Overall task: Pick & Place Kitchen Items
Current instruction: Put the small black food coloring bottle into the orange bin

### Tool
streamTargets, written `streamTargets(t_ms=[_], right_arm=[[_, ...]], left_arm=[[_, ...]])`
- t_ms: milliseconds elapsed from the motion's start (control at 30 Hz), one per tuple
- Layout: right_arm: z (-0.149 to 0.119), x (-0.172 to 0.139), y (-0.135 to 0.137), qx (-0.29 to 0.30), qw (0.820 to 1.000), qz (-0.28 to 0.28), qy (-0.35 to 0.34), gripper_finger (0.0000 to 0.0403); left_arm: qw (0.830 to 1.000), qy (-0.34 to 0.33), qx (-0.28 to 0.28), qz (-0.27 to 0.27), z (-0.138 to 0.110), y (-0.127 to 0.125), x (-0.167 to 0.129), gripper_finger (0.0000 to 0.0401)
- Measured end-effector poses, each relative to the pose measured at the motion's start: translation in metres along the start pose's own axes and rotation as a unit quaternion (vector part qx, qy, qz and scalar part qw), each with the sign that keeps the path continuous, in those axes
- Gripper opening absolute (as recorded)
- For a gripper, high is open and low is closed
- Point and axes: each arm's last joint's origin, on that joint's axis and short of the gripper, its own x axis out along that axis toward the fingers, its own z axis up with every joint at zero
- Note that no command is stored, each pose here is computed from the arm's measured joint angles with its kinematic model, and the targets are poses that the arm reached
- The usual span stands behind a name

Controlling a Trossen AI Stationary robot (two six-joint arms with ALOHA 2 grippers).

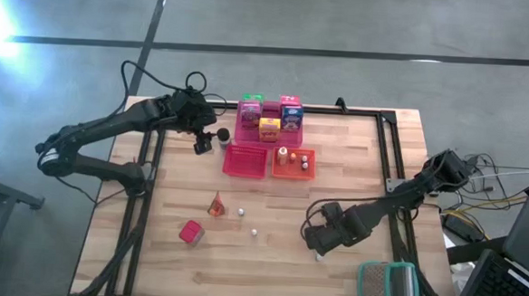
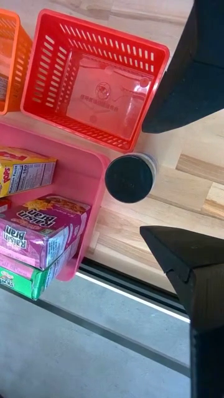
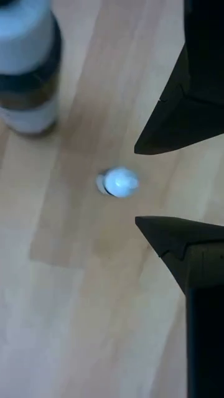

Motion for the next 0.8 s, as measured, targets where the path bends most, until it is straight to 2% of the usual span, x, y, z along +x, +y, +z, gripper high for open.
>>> streamTargets(t_ms=[333,800], right_arm=[[0.006,0.016,-0.005,0.005,1.0,0.006,0.001,0.0148],[0.006,0.021,-0.009,-0.009,1.0,0.004,0.0,0.0093]], left_arm=[[1.0,0.0,0.0,0.0,0.0,0.0,0.0,0.0262],[1.0,0.0,0.0,0.0,0.0,0.0,0.0,0.0262]])
